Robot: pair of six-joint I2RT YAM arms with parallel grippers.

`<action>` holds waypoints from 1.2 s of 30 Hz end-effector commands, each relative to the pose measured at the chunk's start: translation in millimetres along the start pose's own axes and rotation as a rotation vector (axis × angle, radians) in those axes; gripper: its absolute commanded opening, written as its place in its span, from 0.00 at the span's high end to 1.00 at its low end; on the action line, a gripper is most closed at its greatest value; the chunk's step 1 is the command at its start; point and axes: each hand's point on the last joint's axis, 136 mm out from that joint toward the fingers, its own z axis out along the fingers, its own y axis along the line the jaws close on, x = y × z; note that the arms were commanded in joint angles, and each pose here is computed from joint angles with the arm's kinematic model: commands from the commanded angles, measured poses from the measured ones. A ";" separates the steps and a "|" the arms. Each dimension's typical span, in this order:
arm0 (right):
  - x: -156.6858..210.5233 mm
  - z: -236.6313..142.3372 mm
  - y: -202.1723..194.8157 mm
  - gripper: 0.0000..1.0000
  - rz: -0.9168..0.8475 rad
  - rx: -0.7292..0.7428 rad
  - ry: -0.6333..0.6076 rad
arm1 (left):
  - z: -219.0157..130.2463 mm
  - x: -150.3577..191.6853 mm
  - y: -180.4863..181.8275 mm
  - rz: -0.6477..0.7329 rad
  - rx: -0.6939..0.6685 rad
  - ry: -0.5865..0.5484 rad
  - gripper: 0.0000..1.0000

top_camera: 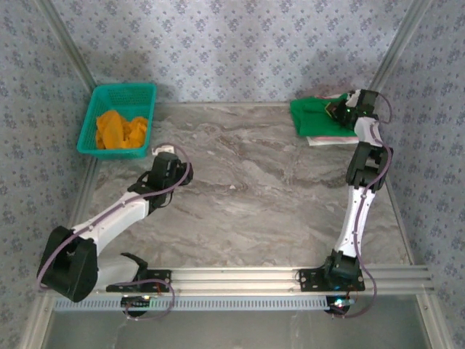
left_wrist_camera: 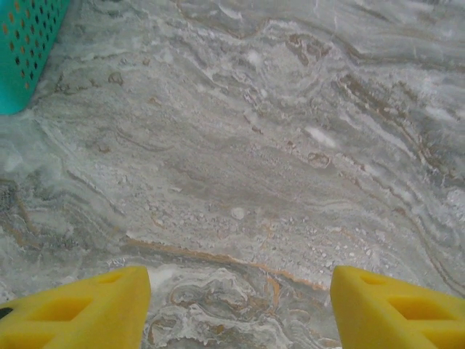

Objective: Fold and stack the t-shirts

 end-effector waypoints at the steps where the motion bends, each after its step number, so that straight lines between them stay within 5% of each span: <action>1: -22.8 -39.1 78.5 0.99 -0.076 -0.090 -0.061 | -10.2 -16.2 4.0 -0.023 0.024 -0.070 0.25; 3: -25.9 -59.1 107.3 0.83 -0.088 -0.131 -0.083 | -12.1 -18.4 10.0 -0.044 0.020 -0.091 0.05; 4: -25.5 -69.5 122.1 0.71 -0.088 -0.158 -0.095 | -13.4 -19.6 12.0 -0.050 0.022 -0.102 0.02; 11: 29.6 -134.3 172.6 0.39 -0.092 -0.207 -0.220 | -30.5 -32.8 24.2 -0.052 0.019 -0.204 0.02; 14: 89.3 -152.0 166.4 0.25 -0.213 -0.048 -0.250 | -37.3 -36.2 41.7 0.013 -0.045 -0.297 0.02; 18: 165.2 -178.8 139.9 0.03 -0.559 0.335 -0.342 | -40.3 -36.9 81.6 0.091 -0.233 -0.361 0.02; 25: 218.7 -248.4 72.9 0.00 -0.806 0.680 -0.472 | -36.9 -34.9 129.4 0.110 -0.390 -0.424 0.02; 32: 225.5 -254.4 5.1 0.00 -0.694 0.621 -0.451 | 2.2 -18.7 154.2 0.081 -0.291 -0.369 0.02; 36: 217.5 -239.9 3.0 0.00 -0.735 0.582 -0.483 | 20.3 -27.7 152.9 0.126 -0.279 -0.376 0.02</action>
